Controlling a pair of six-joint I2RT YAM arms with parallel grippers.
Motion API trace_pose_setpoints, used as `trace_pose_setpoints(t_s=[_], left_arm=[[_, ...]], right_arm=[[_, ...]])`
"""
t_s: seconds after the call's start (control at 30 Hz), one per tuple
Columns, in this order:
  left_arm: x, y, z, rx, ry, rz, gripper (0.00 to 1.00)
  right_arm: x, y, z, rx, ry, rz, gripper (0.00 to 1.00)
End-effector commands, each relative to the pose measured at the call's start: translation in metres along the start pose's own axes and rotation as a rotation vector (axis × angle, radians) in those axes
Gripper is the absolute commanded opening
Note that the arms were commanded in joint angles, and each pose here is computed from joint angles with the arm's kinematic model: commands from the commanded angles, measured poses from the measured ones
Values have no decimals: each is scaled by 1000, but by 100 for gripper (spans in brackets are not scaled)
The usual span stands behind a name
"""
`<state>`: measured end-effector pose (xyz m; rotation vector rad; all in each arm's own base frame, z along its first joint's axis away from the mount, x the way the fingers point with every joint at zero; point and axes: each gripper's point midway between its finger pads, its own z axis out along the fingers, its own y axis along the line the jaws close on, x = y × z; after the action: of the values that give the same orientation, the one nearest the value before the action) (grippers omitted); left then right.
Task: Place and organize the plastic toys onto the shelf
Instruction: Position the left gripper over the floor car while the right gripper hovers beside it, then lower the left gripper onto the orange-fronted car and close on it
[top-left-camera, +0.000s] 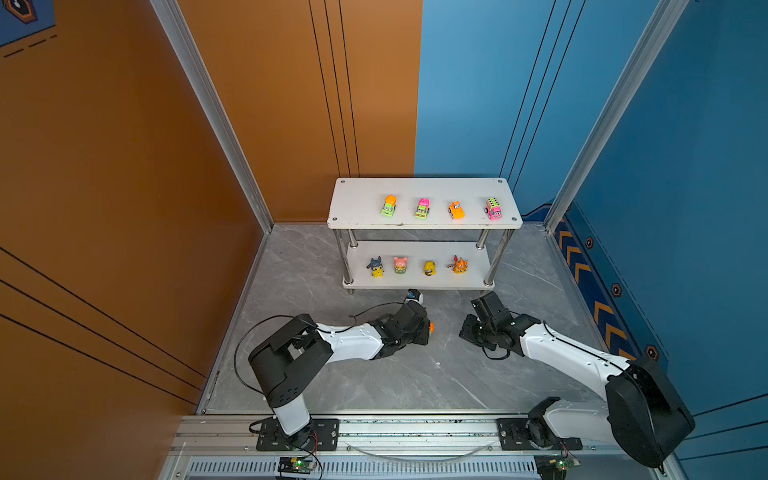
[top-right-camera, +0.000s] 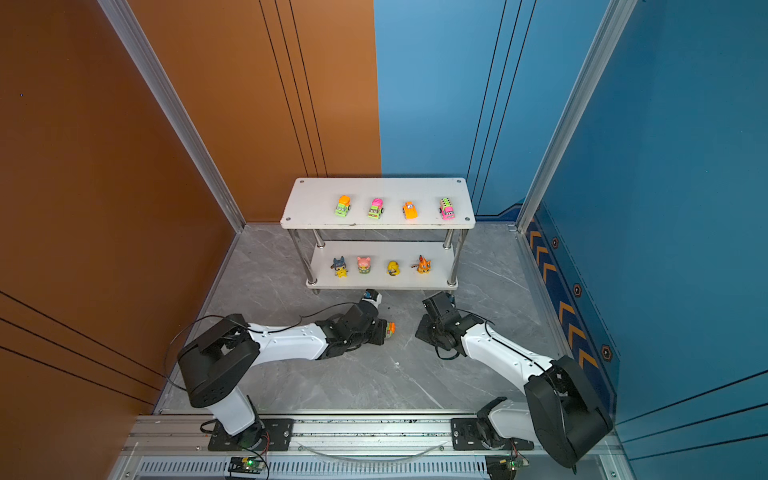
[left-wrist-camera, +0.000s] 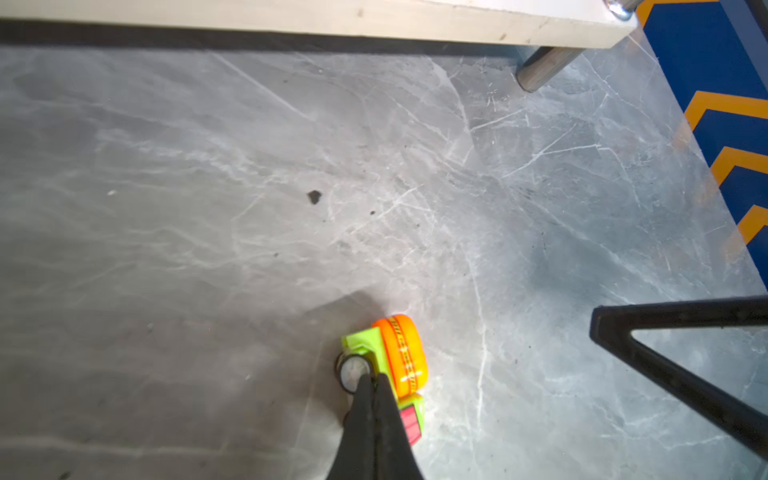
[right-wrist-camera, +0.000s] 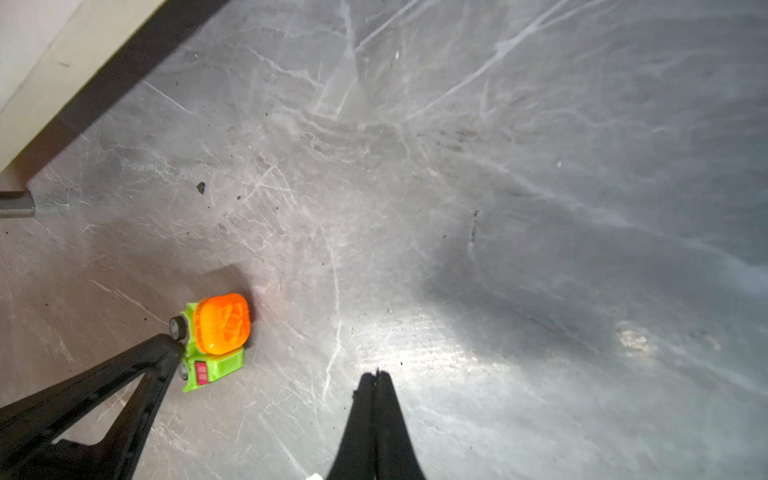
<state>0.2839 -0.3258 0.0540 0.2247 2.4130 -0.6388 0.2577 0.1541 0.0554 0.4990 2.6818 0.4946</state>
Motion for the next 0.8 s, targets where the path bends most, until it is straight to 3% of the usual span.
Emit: trace_pose_setpoints(t_s=[0.0,0.3,0.53,0.6,0.77], left_arm=[[19,33,-7,-81,35,-30,0],[36,58,-34,-117,-3,-83,0],[8,37,-63,-75,-65,-40,0],[5,21,-72,-80,-66,12,23],[11,1,-82,-111,-54,81,55]], right_arm=[[2,-11,0,48,1,7,0],[5,14,9,42,23,-72,0],[14,53,22,36,50,-196,0],[12,56,23,25,43,-189,0],[-4,44,11,24,-4,-155,0]])
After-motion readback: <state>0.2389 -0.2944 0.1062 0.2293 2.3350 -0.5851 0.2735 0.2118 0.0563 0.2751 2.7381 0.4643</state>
